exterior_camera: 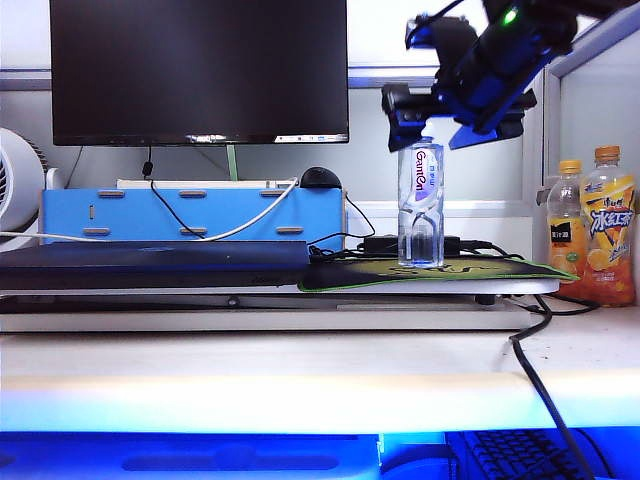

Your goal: Pick up the mineral water bottle and place it on the laptop.

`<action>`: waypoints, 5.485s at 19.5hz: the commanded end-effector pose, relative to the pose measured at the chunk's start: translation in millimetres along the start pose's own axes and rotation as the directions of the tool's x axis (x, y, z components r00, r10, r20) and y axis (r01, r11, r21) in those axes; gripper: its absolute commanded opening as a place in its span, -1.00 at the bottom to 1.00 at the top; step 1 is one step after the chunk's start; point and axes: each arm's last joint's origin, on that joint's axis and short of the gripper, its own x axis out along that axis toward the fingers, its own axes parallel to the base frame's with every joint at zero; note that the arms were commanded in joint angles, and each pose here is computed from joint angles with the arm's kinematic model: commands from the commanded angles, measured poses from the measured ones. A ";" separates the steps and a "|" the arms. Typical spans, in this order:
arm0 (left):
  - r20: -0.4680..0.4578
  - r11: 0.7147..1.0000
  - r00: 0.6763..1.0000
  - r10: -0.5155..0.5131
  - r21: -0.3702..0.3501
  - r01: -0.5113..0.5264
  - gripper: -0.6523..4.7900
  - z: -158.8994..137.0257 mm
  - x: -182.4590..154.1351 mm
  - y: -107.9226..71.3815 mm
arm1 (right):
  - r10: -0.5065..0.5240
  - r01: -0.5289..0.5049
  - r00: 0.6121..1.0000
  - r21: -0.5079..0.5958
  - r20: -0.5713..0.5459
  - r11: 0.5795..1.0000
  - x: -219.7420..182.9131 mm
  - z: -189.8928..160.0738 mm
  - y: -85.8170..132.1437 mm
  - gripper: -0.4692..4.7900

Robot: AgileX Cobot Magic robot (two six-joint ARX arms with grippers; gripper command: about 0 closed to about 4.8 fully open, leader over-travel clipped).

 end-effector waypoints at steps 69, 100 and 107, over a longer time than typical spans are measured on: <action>0.000 1.000 1.000 -0.003 0.001 0.003 -0.77 0.0 -0.1 -0.1 | 0.530 -0.521 0.846 -0.112 0.063 0.846 61.6 75.8 135.4 -0.84; 0.000 1.000 1.000 -0.003 0.001 0.003 -0.77 -0.1 -0.1 -0.1 | 0.302 -0.252 0.879 -0.178 0.369 0.951 -51.9 173.3 111.7 1.00; 0.000 1.000 1.000 -0.003 0.001 0.003 -0.77 -0.1 -0.1 -0.1 | 0.084 -0.044 0.754 -0.077 0.651 0.996 -242.4 238.1 28.2 -0.70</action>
